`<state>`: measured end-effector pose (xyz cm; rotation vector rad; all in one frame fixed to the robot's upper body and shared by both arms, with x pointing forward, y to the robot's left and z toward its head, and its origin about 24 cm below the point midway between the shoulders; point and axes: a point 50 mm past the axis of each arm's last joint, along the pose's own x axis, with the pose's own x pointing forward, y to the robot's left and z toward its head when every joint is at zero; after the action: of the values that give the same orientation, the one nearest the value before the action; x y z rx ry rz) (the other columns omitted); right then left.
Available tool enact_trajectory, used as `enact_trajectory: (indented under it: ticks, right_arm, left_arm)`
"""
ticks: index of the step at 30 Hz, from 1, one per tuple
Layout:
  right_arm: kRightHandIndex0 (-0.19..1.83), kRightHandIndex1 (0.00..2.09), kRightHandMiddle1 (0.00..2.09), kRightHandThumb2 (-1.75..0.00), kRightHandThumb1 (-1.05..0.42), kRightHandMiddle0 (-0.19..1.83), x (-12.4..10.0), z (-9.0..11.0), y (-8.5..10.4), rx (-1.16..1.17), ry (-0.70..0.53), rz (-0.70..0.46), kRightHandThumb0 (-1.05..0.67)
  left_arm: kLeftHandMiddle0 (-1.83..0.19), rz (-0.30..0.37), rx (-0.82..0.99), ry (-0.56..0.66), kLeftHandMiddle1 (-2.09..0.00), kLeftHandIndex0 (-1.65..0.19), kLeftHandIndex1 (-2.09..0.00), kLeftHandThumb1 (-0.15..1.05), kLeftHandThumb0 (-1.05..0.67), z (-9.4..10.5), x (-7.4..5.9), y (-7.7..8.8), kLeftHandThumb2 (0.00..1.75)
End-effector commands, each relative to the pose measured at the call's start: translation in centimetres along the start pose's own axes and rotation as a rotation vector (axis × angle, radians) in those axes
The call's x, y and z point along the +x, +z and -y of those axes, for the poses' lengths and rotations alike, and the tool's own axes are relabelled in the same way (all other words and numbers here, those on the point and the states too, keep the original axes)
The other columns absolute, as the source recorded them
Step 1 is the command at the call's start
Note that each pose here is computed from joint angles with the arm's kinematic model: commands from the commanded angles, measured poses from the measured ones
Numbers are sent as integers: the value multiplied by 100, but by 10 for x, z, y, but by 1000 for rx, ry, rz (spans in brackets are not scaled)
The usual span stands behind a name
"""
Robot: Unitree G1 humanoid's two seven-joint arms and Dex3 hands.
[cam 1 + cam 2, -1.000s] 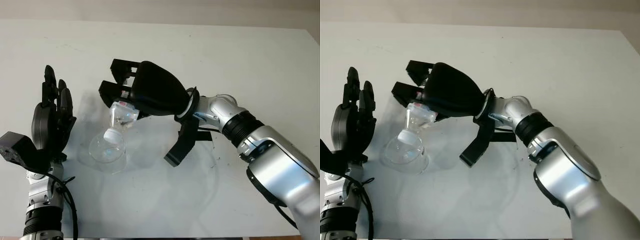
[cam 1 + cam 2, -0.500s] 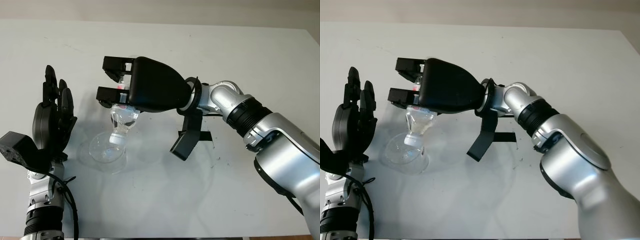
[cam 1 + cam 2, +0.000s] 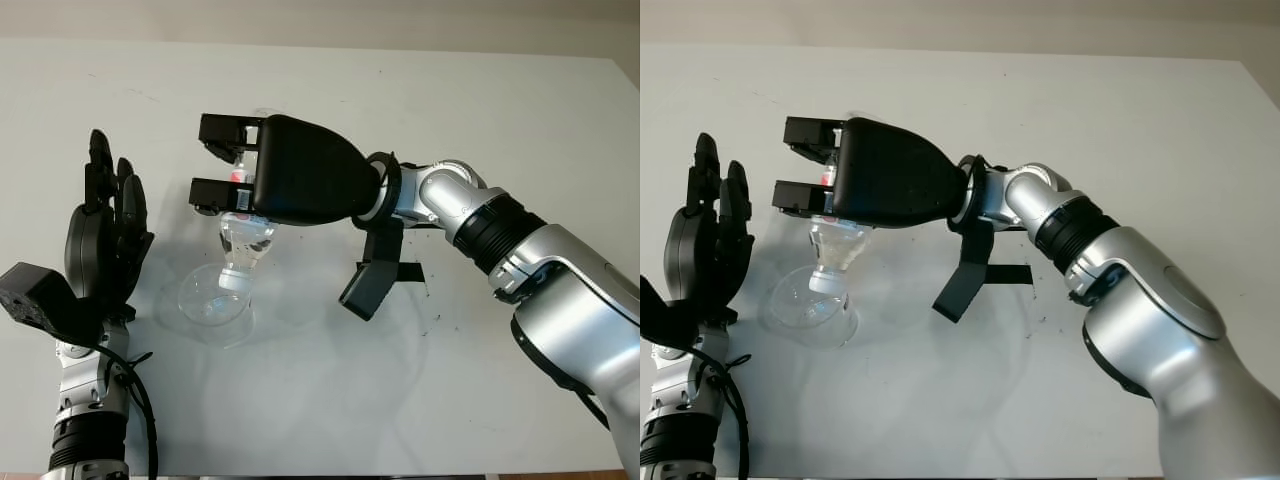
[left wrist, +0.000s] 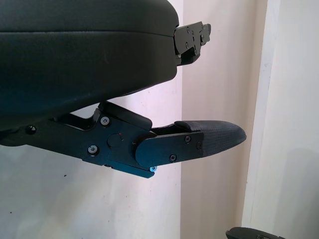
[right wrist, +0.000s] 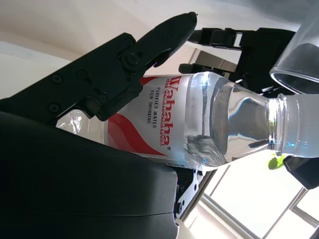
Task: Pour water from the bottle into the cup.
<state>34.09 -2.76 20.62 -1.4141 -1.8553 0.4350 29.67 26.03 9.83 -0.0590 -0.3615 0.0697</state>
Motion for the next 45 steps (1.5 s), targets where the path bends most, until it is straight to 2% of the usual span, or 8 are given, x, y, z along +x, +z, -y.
enact_trajectory:
  ticks: [1,4,7,10,17,24,36,45]
  right_arm:
    - [120,209,141,-6,-93,64,8,7,-5,-34,-37,4,-57]
    - [121,209,139,-5,-92,66,6,6,-6,17,-52,-64,-58]
    - [128,209,191,-11,-103,92,1,4,-10,195,-80,-232,-54]
    - [135,209,208,-17,-104,126,-10,3,-17,343,-89,-403,-47]
    - [127,209,209,-31,-105,106,-46,0,-32,764,-102,-765,-37]
    - [114,209,209,-39,-105,88,-86,-4,-31,1091,-134,-1001,-36]
    - [112,209,209,-48,-105,84,-148,17,8,1500,-233,-1266,-39]
    - [118,209,209,-42,-105,84,-163,29,36,1616,-316,-1428,-45]
  left_arm:
    - [18,2,-9,-1,-5,19,-4,105,-74,3,0,-2,52]
    - [18,2,-3,-1,-5,19,-4,105,-73,3,0,-1,52]
    - [19,1,-5,0,-5,19,-4,105,-73,2,-1,-1,53]
    - [19,1,-5,-3,-5,19,-4,105,-74,1,-1,-1,52]
    - [19,3,-8,-12,-5,19,-4,105,-73,-2,-1,-1,52]
    - [19,-2,-18,-31,-4,19,-2,105,-73,-1,0,-2,52]
    - [19,-15,-27,-50,0,19,0,105,-74,-1,0,-5,53]
    - [19,-20,-32,-51,0,19,0,105,-73,2,1,-4,54]
